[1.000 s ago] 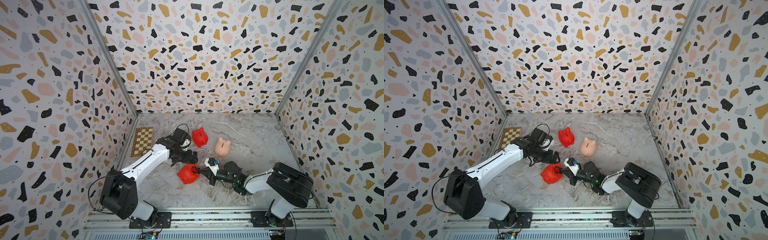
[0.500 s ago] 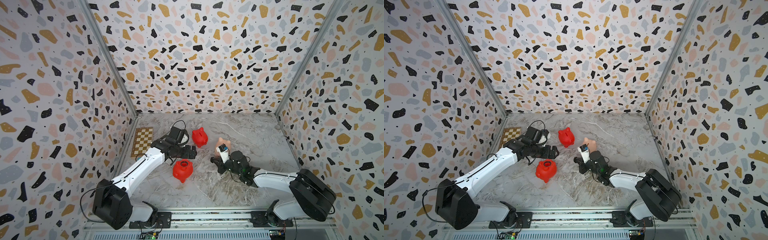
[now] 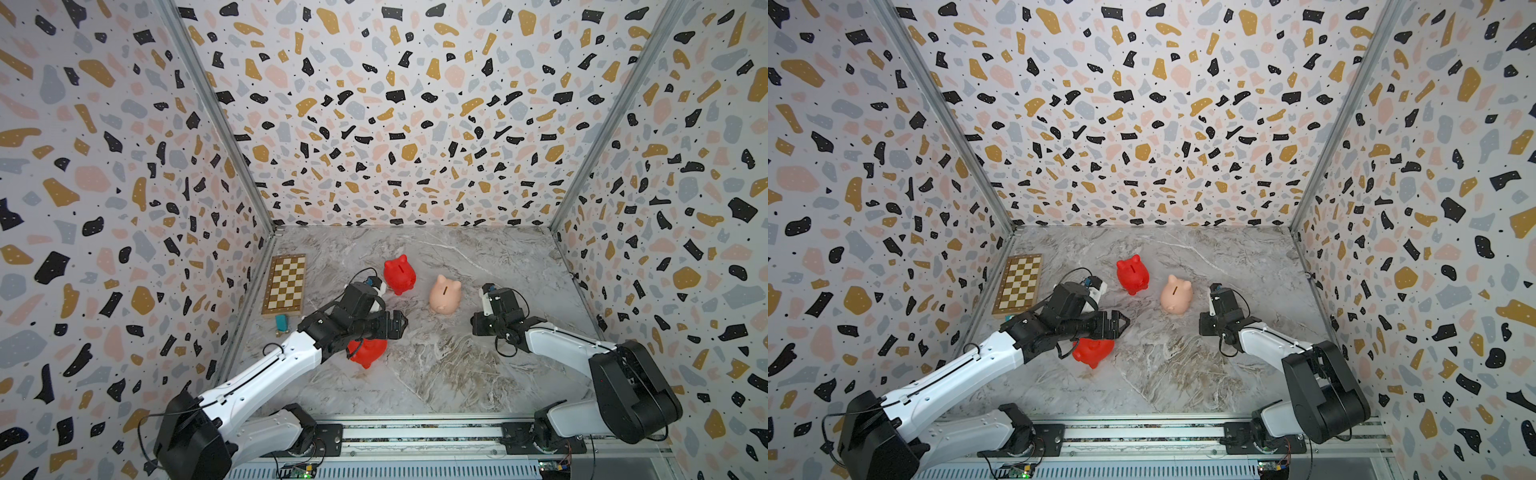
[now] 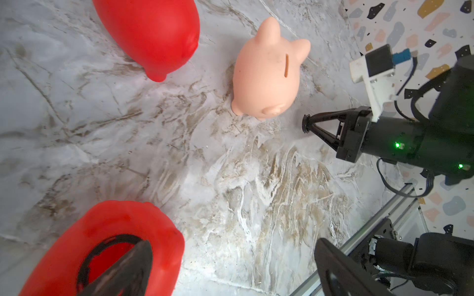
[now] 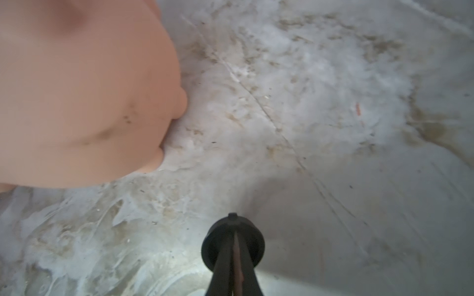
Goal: Open piggy banks
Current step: Place the lid at the center of the board, then move the piggy bank to the center of the board.
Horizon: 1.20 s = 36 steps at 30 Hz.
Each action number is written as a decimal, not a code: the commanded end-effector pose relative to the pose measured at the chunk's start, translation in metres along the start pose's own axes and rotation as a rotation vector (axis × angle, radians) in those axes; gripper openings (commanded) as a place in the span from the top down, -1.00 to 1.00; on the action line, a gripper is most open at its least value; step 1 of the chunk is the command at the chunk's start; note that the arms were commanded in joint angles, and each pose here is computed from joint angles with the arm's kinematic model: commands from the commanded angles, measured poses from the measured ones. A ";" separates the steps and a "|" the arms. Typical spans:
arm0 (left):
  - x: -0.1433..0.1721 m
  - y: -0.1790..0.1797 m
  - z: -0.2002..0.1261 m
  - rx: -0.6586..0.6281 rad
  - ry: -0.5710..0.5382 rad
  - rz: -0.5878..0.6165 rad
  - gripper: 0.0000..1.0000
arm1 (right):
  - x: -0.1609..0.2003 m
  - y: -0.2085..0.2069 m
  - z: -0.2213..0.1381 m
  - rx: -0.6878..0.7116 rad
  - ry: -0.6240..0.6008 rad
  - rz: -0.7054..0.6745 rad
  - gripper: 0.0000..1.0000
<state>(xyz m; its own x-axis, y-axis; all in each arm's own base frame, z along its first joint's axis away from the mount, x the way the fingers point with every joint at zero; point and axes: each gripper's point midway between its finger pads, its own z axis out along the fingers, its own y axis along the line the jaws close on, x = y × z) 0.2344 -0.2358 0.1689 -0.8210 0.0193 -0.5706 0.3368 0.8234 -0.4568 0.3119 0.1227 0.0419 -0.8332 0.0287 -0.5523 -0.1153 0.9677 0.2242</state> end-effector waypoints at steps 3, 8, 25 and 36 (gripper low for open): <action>0.008 -0.014 0.006 0.039 -0.080 -0.038 -0.98 | 0.008 -0.022 -0.001 0.068 0.040 0.073 0.86; 0.042 -0.017 0.022 0.025 -0.016 -0.019 -0.98 | -0.003 -0.022 -0.010 0.078 -0.006 0.071 0.46; 0.050 0.037 0.046 -0.208 -0.058 0.012 -0.98 | -0.037 -0.003 -0.066 -0.036 -0.200 0.105 -1.00; -0.007 0.102 0.044 -0.341 -0.146 0.039 -0.97 | -0.031 0.019 -0.071 -0.178 -0.206 0.088 -1.00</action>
<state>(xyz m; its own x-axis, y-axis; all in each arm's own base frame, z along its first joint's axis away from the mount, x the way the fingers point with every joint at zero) 0.2758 -0.1822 0.0841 -0.7732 -0.0399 -0.6329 0.1409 0.9623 -0.2328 0.2992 0.1174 0.1117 -0.7314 0.1693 -0.6606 -0.1275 0.9177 0.3764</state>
